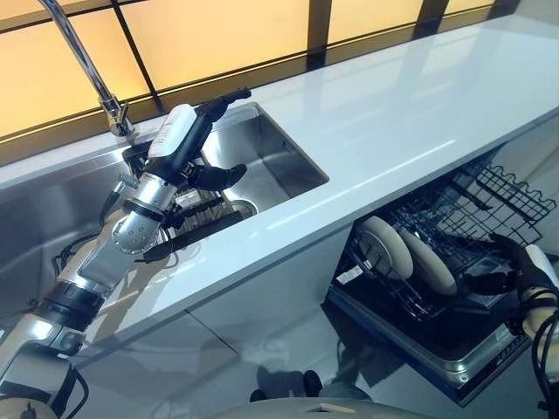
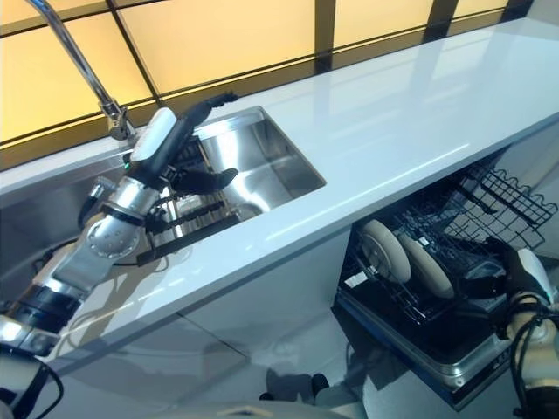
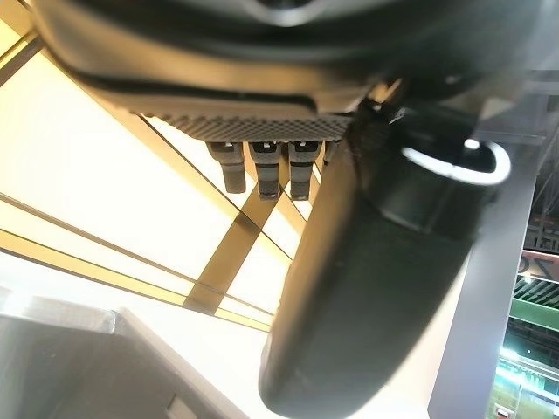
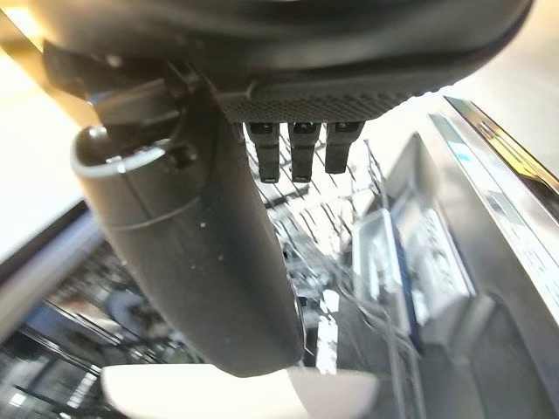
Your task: Pick up plates and place into dishwasher.
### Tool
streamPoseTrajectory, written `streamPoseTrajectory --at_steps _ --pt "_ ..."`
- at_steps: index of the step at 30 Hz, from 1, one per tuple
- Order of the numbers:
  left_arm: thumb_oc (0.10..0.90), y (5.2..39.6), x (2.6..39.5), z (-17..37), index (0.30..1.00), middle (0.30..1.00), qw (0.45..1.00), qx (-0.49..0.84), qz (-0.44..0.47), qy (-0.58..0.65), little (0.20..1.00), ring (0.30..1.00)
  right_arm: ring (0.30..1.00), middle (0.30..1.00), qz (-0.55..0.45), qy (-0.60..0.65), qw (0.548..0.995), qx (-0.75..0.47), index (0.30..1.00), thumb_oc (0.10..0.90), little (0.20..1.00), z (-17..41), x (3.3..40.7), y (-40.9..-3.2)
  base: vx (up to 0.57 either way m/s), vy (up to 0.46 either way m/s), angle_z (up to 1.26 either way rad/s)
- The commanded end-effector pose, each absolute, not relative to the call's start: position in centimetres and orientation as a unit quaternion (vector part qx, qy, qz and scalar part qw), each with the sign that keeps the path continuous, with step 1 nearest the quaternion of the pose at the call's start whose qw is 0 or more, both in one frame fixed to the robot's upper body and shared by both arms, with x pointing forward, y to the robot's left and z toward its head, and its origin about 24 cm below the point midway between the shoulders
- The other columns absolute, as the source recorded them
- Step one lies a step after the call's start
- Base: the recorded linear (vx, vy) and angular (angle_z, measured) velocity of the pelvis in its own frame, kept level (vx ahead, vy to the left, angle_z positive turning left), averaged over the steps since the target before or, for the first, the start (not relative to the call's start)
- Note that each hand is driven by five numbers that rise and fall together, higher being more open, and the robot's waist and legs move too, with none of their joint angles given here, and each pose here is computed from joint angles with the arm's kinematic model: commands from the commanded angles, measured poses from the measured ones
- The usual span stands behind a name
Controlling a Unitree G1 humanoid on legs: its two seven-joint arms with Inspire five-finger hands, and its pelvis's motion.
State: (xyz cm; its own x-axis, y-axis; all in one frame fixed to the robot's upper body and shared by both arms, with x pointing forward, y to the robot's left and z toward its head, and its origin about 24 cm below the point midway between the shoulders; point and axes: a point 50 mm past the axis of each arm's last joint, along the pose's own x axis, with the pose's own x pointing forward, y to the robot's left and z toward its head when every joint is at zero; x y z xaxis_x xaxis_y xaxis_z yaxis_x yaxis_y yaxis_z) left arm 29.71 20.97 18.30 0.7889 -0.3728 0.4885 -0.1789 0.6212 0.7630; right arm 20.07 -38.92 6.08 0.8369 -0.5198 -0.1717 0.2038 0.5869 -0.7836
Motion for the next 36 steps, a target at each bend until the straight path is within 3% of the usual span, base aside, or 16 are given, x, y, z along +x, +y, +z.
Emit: streamPoseTrajectory --at_steps 1,7,8,9,10,18,36 --pt "0.800 21.5 29.5 23.1 0.900 0.900 0.814 0.403 0.005 -0.419 0.900 0.900 0.900 0.900 -0.259 0.051 0.858 -0.440 0.900 0.800 0.900 13.3 21.4 -40.3 0.00 0.000 0.00" --pt "0.800 21.8 29.5 22.7 0.900 0.900 0.814 0.406 0.013 -0.415 0.900 0.900 0.900 0.900 -0.282 0.054 0.855 -0.431 0.900 0.800 0.900 13.2 20.3 -40.9 0.00 0.010 -0.10" --pt "0.800 21.8 29.5 22.7 0.900 0.900 0.814 0.405 0.013 -0.415 0.900 0.900 0.745 0.745 -0.289 0.057 0.854 -0.428 0.745 0.619 0.719 13.1 20.1 -41.2 0.00 0.001 -0.05" --pt "0.800 21.7 29.5 22.7 0.900 0.900 0.814 0.405 0.013 -0.416 0.900 0.900 0.462 0.462 -0.294 0.060 0.853 -0.428 0.462 0.289 0.389 13.0 20.0 -41.3 0.00 0.000 0.00" --pt "0.800 21.7 29.5 22.7 0.900 0.900 0.814 0.405 0.011 -0.416 0.900 0.900 0.300 0.300 -0.298 0.072 0.848 -0.433 0.300 0.100 0.200 12.7 19.7 -41.6 0.00 0.000 0.00" --pt "0.800 20.7 29.5 23.5 0.900 0.900 0.814 0.392 -0.004 -0.430 0.900 0.900 0.300 0.300 -0.274 0.190 0.797 -0.503 0.300 0.100 0.200 10.3 19.5 -43.3 0.00 -0.011 0.00" --pt "0.800 18.1 28.4 24.9 0.900 0.900 0.815 0.335 -0.079 -0.465 0.900 0.900 0.300 0.300 -0.264 0.355 0.778 -0.446 0.300 0.100 0.200 4.4 20.2 -43.8 0.01 -0.068 0.08"
